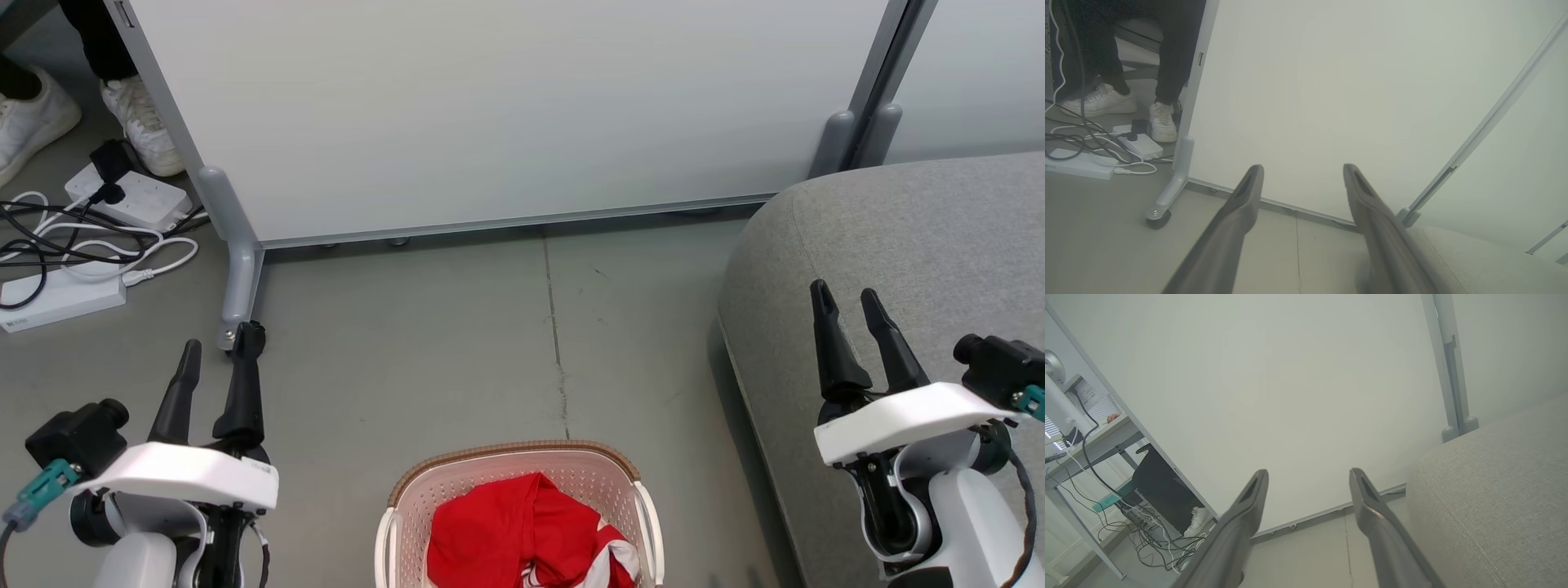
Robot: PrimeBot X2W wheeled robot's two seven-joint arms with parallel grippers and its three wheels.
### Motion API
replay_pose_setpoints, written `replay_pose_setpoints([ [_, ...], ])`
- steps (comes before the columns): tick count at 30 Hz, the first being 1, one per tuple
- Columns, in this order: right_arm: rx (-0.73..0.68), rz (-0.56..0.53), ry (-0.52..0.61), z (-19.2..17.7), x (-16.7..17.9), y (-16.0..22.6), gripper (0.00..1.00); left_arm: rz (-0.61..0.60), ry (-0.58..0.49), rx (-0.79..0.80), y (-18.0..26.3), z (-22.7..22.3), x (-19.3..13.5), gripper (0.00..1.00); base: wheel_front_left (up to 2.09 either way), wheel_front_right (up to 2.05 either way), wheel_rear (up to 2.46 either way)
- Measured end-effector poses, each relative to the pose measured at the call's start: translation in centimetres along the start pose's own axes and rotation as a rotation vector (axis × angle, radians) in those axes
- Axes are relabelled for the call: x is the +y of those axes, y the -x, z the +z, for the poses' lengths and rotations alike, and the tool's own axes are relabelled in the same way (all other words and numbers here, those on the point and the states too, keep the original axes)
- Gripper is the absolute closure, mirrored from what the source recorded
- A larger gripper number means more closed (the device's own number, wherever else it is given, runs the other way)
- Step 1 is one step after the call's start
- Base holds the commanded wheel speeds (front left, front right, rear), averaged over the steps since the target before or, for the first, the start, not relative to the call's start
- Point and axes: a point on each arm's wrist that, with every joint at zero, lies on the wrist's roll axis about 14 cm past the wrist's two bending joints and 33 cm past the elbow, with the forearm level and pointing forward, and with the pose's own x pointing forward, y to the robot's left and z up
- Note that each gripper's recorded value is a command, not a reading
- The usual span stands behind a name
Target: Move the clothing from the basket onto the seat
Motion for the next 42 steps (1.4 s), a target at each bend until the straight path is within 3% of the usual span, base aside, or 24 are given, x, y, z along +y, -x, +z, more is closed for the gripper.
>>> replay_pose_setpoints([
  [25, 0.059, -0.003, 0.234, -2.8, -0.7, 2.1, 0.00, -0.010, -0.283, 0.048, 2.4, -2.5, 0.6, 0.00, 0.00, 0.00, 0.00],
  [42, 0.047, 0.018, 0.306, -3.0, -0.4, 2.6, 0.00, -0.043, -0.368, 0.046, 3.3, -3.2, 0.2, 0.00, 0.00, 0.00, 0.00],
])
